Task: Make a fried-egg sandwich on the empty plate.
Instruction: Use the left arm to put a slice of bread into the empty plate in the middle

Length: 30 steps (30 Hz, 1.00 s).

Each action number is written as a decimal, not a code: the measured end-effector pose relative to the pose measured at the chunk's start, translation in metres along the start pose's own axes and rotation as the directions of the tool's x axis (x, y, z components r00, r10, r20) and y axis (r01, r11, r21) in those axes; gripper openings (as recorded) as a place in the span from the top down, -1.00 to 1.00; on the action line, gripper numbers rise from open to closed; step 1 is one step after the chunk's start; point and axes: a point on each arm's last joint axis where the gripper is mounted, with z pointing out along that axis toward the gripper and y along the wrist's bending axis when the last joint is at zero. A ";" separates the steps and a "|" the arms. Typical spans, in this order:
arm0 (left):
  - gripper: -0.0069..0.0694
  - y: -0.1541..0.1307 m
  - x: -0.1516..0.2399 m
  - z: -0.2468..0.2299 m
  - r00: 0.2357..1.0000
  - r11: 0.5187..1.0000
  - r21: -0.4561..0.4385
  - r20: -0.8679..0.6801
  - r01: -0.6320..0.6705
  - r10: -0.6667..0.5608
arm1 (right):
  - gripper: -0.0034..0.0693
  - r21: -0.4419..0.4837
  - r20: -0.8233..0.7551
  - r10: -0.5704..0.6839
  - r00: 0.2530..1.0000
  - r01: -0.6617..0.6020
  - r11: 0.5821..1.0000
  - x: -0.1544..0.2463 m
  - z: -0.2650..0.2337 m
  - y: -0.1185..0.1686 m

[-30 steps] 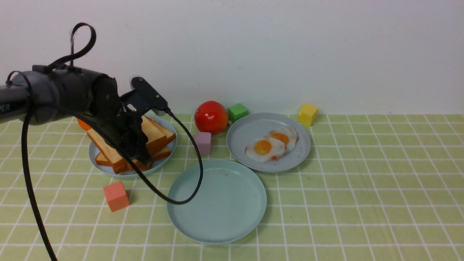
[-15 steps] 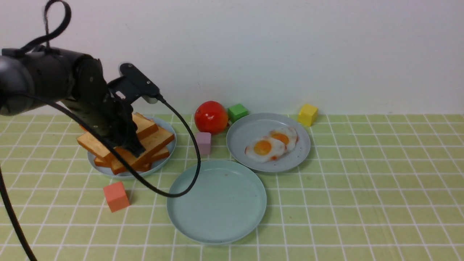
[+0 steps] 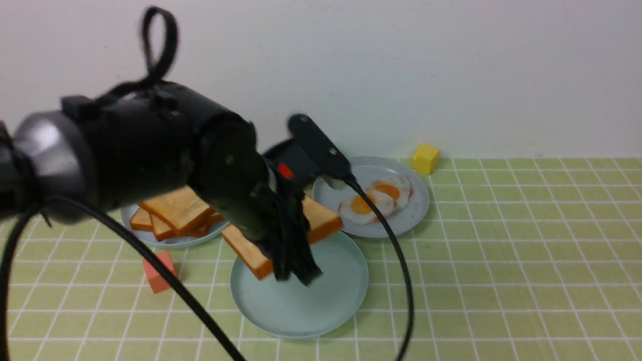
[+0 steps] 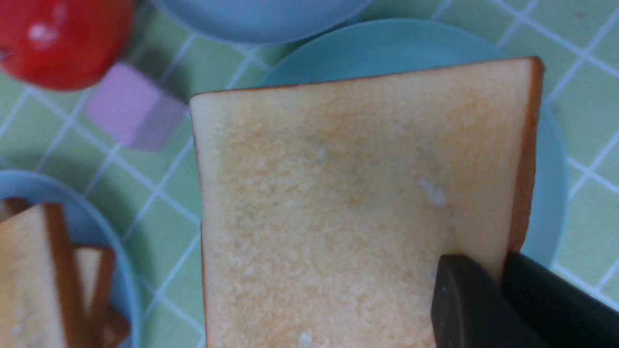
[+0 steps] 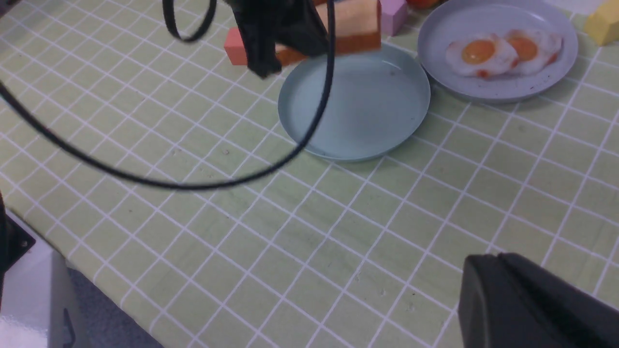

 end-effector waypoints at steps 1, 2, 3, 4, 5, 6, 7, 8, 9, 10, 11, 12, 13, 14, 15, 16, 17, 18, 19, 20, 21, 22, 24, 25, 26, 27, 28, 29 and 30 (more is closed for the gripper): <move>0.65 -0.010 -0.003 0.005 1.000 1.000 0.010 -0.009 -0.025 0.025 | 0.81 0.000 -0.001 0.000 1.000 0.000 1.000 0.000 0.000 0.000; 0.66 -0.017 -0.004 0.011 0.999 0.999 0.013 -0.024 -0.048 0.049 | 0.81 -0.001 -0.003 0.000 1.000 0.000 1.000 0.000 0.000 0.000; 0.67 -0.023 -0.004 0.018 0.997 0.998 0.013 -0.042 -0.066 0.067 | 0.81 -0.002 -0.007 0.000 1.000 0.000 1.000 0.001 0.000 0.000; 0.67 -0.027 -0.004 0.025 0.995 0.997 0.011 -0.060 -0.080 0.080 | 0.81 -0.002 -0.010 0.000 1.000 0.000 1.000 0.001 0.000 0.000; 0.67 -0.030 -0.003 0.031 0.993 0.996 0.009 -0.075 -0.088 0.089 | 0.81 -0.003 -0.014 0.000 1.000 0.000 1.000 0.001 0.000 0.000; 0.67 -0.031 -0.003 0.035 0.992 0.996 0.004 -0.084 -0.093 0.093 | 0.81 -0.004 -0.018 0.000 1.000 0.000 1.000 0.002 0.000 0.000; 0.67 -0.033 -0.002 0.043 0.991 0.995 0.001 -0.096 -0.097 0.097 | 0.81 -0.005 -0.021 0.000 1.000 0.000 1.000 0.002 0.000 0.000; 0.67 -0.034 -0.001 0.047 0.990 0.995 0.001 -0.101 -0.099 0.098 | 0.81 -0.006 -0.023 0.000 1.000 0.000 1.000 0.002 0.000 0.001; 0.67 -0.035 0.000 0.053 0.989 0.995 0.001 -0.109 -0.099 0.099 | 0.81 -0.007 -0.027 0.000 1.000 0.000 1.000 0.002 0.000 0.001; 0.67 -0.035 0.000 0.054 0.989 0.995 0.001 -0.110 -0.099 0.099 | 0.81 -0.007 -0.028 0.000 1.000 0.000 1.000 0.003 0.000 0.001; 0.67 -0.036 0.001 0.061 0.988 0.995 0.002 -0.114 -0.102 0.102 | 0.81 -0.008 -0.031 0.000 1.000 0.000 1.000 0.003 0.000 0.001; 0.67 -0.036 0.001 0.061 0.988 0.995 0.003 -0.114 -0.103 0.103 | 0.81 -0.008 -0.031 0.000 1.000 0.000 1.000 0.003 0.000 0.001; 0.67 -0.036 0.002 0.064 0.987 0.994 0.003 -0.118 -0.107 0.106 | 0.81 -0.009 -0.032 0.000 0.999 0.000 1.000 0.003 0.000 0.001; 0.66 -0.036 0.002 0.066 0.986 0.994 0.002 -0.123 -0.113 0.112 | 0.81 -0.009 -0.034 0.000 0.999 -0.001 1.000 0.003 0.000 0.001; 0.63 -0.036 0.002 0.067 0.986 0.994 0.002 -0.122 -0.113 0.112 | 0.81 -0.010 -0.036 0.000 0.999 -0.001 1.000 0.003 0.000 0.001; 0.57 -0.036 0.002 0.067 0.986 0.993 0.001 -0.122 -0.114 0.114 | 0.81 -0.010 -0.036 0.001 0.999 -0.001 1.000 0.003 0.000 0.001; 0.51 -0.036 0.002 0.067 0.985 0.993 -0.001 -0.123 -0.118 0.117 | 0.81 -0.010 -0.036 0.000 0.999 -0.001 1.000 0.003 0.000 0.001; 0.48 -0.036 0.002 0.067 0.985 0.993 -0.002 -0.123 -0.121 0.120 | 0.81 -0.010 -0.036 0.000 0.999 -0.001 1.000 0.003 0.000 0.001; 0.34 -0.035 0.002 0.067 0.984 0.991 -0.010 -0.123 -0.130 0.128 | 0.81 -0.010 -0.036 0.000 0.999 -0.001 1.000 0.003 0.000 0.001; 0.24 -0.035 0.002 0.067 0.983 0.990 -0.013 -0.124 -0.137 0.135 | 0.81 -0.010 -0.036 0.000 0.999 -0.001 1.000 0.003 0.000 0.001; 0.13 -0.034 0.002 0.067 0.983 0.990 -0.016 -0.124 -0.139 0.136 | 0.81 -0.010 -0.036 0.000 0.999 -0.001 1.000 0.003 0.000 0.001; 0.03 -0.034 0.002 0.067 0.983 0.990 -0.020 -0.125 -0.140 0.136 | 0.81 -0.010 -0.036 0.000 0.999 -0.001 1.000 0.003 0.000 0.001; -0.14 -0.033 0.002 0.067 0.984 0.991 -0.029 -0.126 -0.132 0.127 | 0.81 -0.010 -0.036 0.005 0.999 -0.006 1.000 0.003 0.000 0.001; -0.23 -0.033 0.003 0.066 0.984 0.992 -0.036 -0.131 -0.124 0.119 | 0.80 -0.010 -0.036 0.012 0.999 -0.012 1.000 0.003 0.000 0.001; -0.24 -0.033 0.003 0.066 0.984 0.992 -0.037 -0.132 -0.123 0.117 | 0.80 -0.010 -0.036 0.015 0.999 -0.016 1.000 0.003 0.000 0.001; -0.31 -0.031 0.002 0.064 0.986 0.992 -0.052 -0.133 -0.112 0.105 | 0.79 -0.009 -0.035 0.036 0.999 -0.036 0.999 0.003 0.000 0.001; -0.33 -0.030 0.002 0.060 0.988 0.994 -0.065 -0.130 -0.094 0.085 | 0.78 -0.008 -0.035 0.049 0.998 -0.049 0.999 0.003 0.000 0.001; -0.33 -0.028 0.001 0.055 0.990 0.994 -0.080 -0.123 -0.074 0.063 | 0.77 -0.007 -0.035 0.064 0.997 -0.064 0.998 0.002 0.001 0.000; -0.32 -0.026 0.000 0.049 0.992 0.994 -0.094 -0.117 -0.052 0.041 | 0.77 -0.006 -0.037 0.073 0.997 -0.073 0.997 0.001 0.003 0.000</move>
